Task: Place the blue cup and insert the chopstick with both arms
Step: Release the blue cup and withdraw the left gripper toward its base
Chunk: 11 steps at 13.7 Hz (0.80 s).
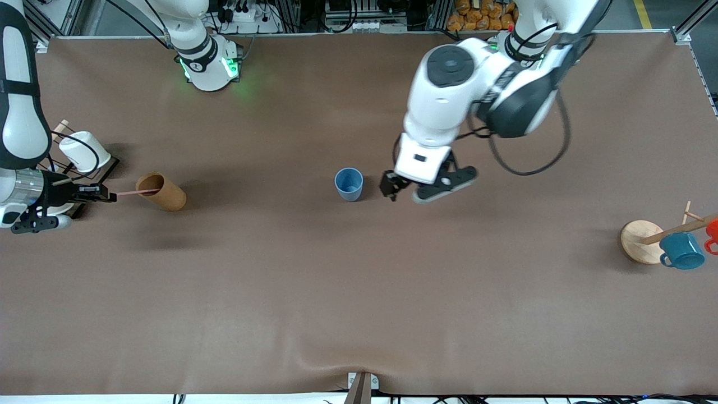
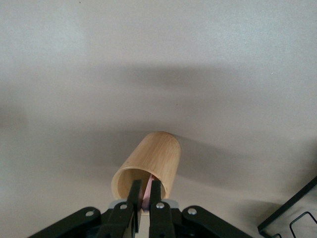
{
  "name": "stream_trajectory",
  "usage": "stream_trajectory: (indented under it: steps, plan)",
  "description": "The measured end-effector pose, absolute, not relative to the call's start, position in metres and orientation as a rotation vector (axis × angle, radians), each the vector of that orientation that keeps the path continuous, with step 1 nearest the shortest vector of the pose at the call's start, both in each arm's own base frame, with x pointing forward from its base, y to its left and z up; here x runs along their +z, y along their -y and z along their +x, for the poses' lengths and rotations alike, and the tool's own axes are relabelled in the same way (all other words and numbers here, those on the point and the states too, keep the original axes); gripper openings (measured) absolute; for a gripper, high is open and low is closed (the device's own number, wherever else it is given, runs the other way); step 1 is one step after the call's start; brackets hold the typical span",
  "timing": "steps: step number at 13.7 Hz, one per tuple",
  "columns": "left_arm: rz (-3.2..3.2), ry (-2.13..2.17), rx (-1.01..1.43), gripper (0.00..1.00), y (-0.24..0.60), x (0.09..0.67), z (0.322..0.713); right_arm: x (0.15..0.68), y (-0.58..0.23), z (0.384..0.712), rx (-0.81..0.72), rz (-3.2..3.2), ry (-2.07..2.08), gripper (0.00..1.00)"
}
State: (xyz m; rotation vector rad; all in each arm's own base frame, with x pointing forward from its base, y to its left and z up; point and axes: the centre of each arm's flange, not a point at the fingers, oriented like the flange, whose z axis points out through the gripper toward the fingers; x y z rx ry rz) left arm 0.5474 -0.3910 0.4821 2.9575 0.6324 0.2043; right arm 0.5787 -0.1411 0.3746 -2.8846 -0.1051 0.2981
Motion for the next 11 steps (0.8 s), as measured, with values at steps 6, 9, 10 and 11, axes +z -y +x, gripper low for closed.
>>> stream_trajectory:
  steps: [6, 9, 10, 11]
  plan:
    - [2.965, -0.586, 0.309, 1.0, 0.319, 0.565, 0.573, 0.417, 0.114, 0.592, 0.334, -2.886, 0.079, 0.1]
    - [2.965, -0.605, 0.351, 1.0, 0.281, 0.579, 0.588, 0.448, 0.108, 0.597, 0.341, -2.887, 0.077, 0.1]
    - [2.964, -0.619, 0.363, 1.0, 0.267, 0.582, 0.593, 0.459, 0.106, 0.598, 0.343, -2.888, 0.07, 0.1]
    - [2.964, -0.626, 0.377, 1.0, 0.253, 0.587, 0.598, 0.471, 0.103, 0.598, 0.351, -2.889, 0.062, 0.1]
